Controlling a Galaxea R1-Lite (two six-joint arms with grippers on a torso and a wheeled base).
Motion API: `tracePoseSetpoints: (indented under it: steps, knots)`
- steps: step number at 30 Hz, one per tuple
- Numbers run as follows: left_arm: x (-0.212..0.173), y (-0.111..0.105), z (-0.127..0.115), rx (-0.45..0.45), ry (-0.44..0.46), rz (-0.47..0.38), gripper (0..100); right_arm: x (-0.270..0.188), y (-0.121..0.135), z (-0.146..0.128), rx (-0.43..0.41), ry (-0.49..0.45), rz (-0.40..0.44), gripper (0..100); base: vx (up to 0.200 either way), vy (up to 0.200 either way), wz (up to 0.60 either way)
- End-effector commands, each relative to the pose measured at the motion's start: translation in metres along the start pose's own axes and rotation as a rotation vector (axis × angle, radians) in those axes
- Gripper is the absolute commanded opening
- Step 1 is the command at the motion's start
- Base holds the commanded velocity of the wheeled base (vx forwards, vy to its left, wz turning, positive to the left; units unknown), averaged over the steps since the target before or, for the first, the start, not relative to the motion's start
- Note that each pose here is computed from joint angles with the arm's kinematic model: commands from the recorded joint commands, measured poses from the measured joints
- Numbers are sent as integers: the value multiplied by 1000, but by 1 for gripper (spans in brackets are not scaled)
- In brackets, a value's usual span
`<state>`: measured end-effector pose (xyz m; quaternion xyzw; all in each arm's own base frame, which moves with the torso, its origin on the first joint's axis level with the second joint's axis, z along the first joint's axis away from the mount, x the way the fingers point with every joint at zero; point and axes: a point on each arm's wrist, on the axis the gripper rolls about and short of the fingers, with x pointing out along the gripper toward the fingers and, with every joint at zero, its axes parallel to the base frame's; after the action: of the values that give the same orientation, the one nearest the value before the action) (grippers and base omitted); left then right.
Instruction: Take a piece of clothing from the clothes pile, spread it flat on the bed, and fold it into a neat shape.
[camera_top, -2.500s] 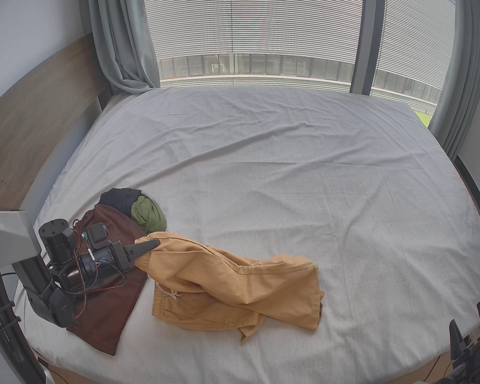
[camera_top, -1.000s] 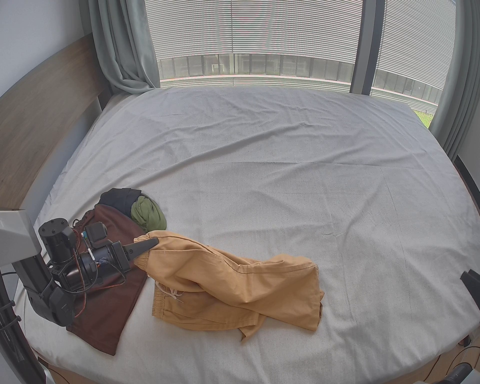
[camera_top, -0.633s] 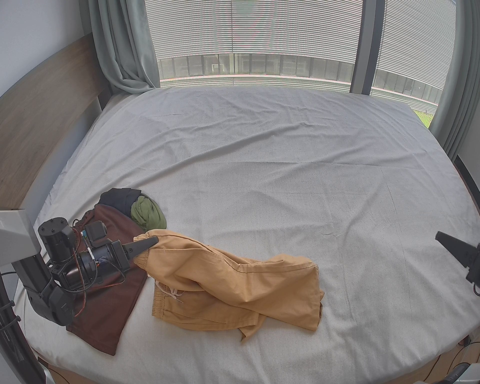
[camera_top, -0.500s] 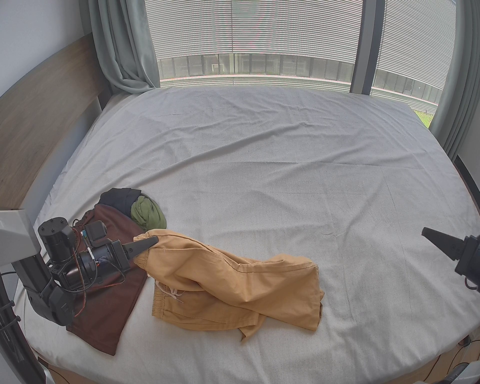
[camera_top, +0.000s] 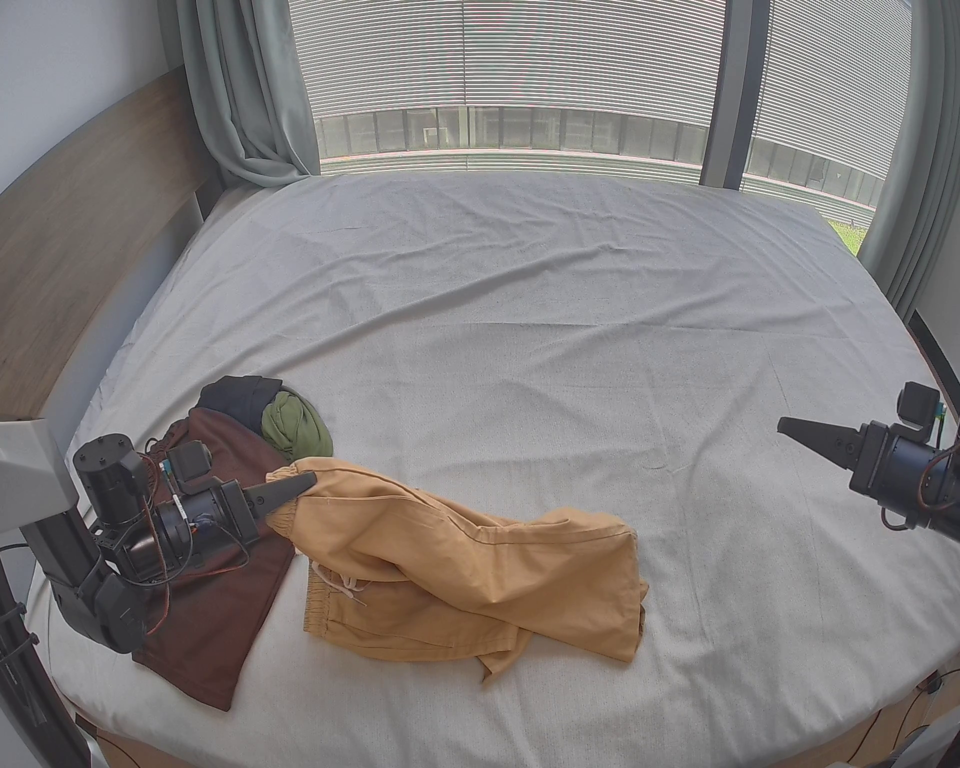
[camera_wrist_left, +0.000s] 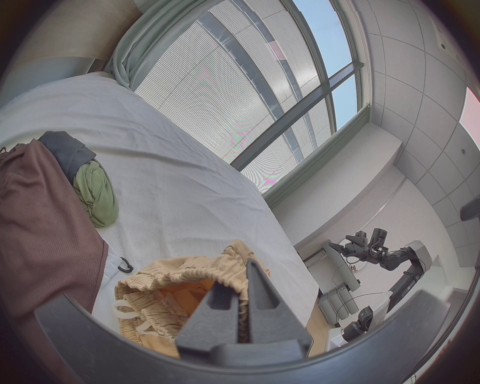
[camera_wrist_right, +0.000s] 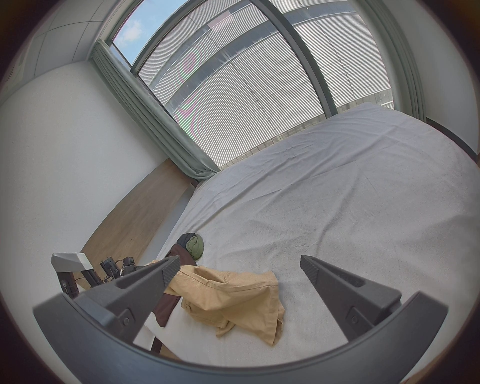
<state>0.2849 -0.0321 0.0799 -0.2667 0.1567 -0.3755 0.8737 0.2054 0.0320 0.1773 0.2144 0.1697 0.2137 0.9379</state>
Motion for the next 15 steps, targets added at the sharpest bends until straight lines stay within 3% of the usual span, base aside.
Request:
tracePoseSetpoints:
  steps: [1,9,15]
  knots:
    - [0,0,2,5,-5,-1,0,27,-18,-15,35,76,-25,100,0,0,0]
    - [0,1,3,10,-11,0,0,56,-42,-45,76,175,-9,100,0,0,0]
    - [0,1,3,10,-12,1,0,70,-53,-55,85,185,-11,100,0,0,0]
